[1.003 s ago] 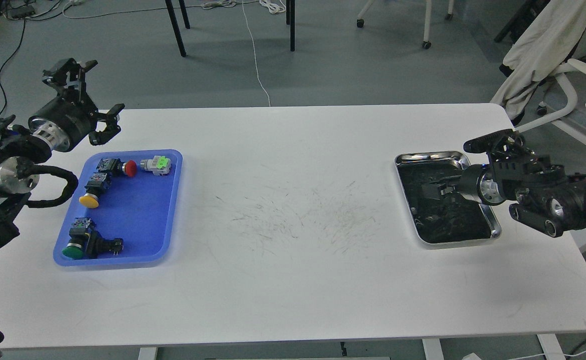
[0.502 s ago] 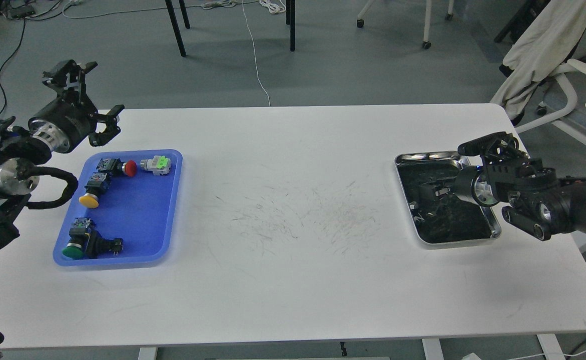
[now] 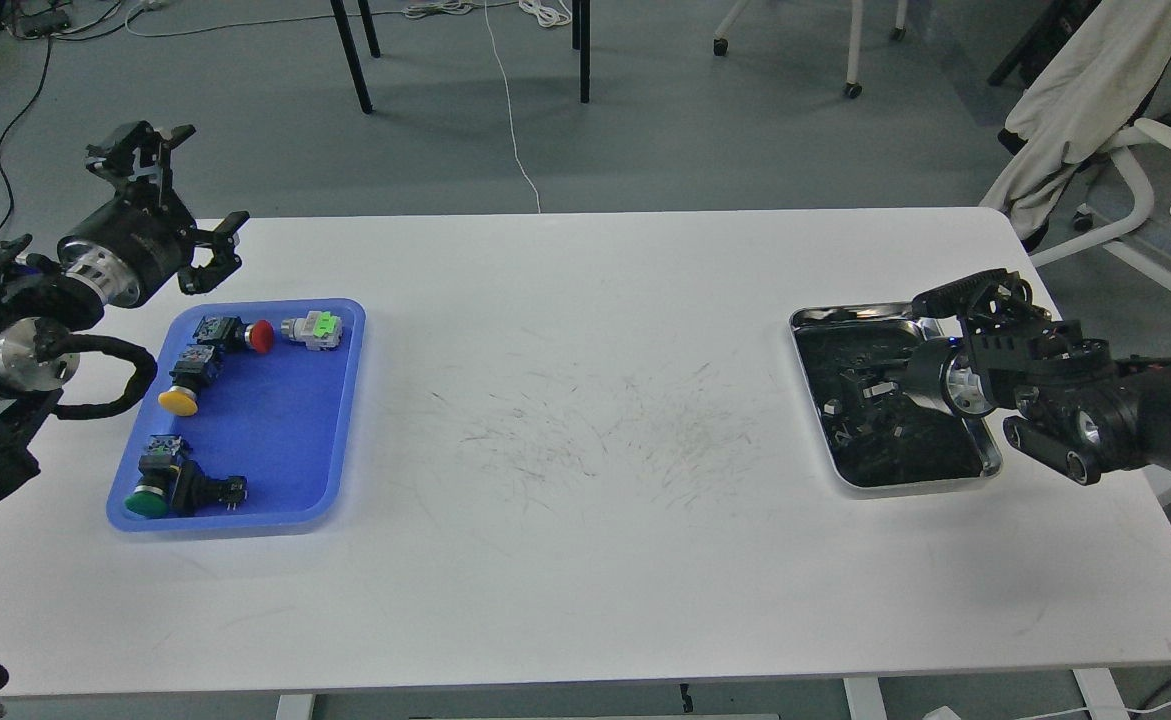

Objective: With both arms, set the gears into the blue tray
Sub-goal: 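Grasp the small black gear in the metal tray with the right gripper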

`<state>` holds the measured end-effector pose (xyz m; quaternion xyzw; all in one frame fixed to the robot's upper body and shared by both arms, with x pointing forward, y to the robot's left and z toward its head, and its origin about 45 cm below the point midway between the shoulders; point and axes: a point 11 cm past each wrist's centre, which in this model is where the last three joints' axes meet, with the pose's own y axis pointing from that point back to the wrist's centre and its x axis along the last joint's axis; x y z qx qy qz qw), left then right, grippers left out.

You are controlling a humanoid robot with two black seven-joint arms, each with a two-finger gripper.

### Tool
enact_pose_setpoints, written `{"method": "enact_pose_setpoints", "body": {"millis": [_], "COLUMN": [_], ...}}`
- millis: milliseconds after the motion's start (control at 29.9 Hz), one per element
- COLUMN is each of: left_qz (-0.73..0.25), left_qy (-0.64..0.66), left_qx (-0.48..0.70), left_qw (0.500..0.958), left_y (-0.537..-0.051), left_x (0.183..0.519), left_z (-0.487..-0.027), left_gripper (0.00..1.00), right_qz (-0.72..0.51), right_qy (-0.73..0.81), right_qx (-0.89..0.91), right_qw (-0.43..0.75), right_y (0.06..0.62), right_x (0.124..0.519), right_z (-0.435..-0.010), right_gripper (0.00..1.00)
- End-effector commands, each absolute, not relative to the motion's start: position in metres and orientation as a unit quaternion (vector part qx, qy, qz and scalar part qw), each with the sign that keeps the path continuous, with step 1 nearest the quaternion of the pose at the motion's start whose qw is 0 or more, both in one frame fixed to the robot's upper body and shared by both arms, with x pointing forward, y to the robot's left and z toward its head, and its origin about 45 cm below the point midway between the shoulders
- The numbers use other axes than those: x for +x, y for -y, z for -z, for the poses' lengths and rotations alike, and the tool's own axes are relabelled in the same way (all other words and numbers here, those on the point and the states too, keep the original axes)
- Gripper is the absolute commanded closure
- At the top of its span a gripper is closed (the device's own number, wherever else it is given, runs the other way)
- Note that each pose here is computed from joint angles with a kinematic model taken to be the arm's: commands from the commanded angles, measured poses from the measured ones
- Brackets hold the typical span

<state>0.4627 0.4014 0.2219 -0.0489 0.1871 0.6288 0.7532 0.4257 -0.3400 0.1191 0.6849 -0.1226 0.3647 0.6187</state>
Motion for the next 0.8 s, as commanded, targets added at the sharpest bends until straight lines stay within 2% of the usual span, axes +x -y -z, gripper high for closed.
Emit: {"method": "enact_pose_setpoints", "body": {"millis": [0,301,769], "left_qz": [-0.629,-0.629,-0.629], "left_qy": [-0.187,-0.187,-0.188], "left_qx": [-0.049,-0.048,-0.047], "left_qw": [0.753,0.753,0.753], "left_y": [-0.4014,-0.4015,-0.4014], "left_x": [0.4625,0.4624,0.4624], "left_z": [-0.2216,-0.2213,-0.2212], "left_gripper": [0.01,0.01,0.01], "right_qz": [-0.364,-0.367,-0.367], "right_qy": [0.123,0.124,0.119], "right_qx": [0.684,0.684,0.689], "right_qw": [0.62,0.619,0.613], "right_y": [0.3413,0.3397,0.3363], "right_x": [0.4253,0.4271,0.4254], "right_z": [-0.1183,-0.1195,-0.1173], "right_gripper": [0.53,0.56,0.82]}}
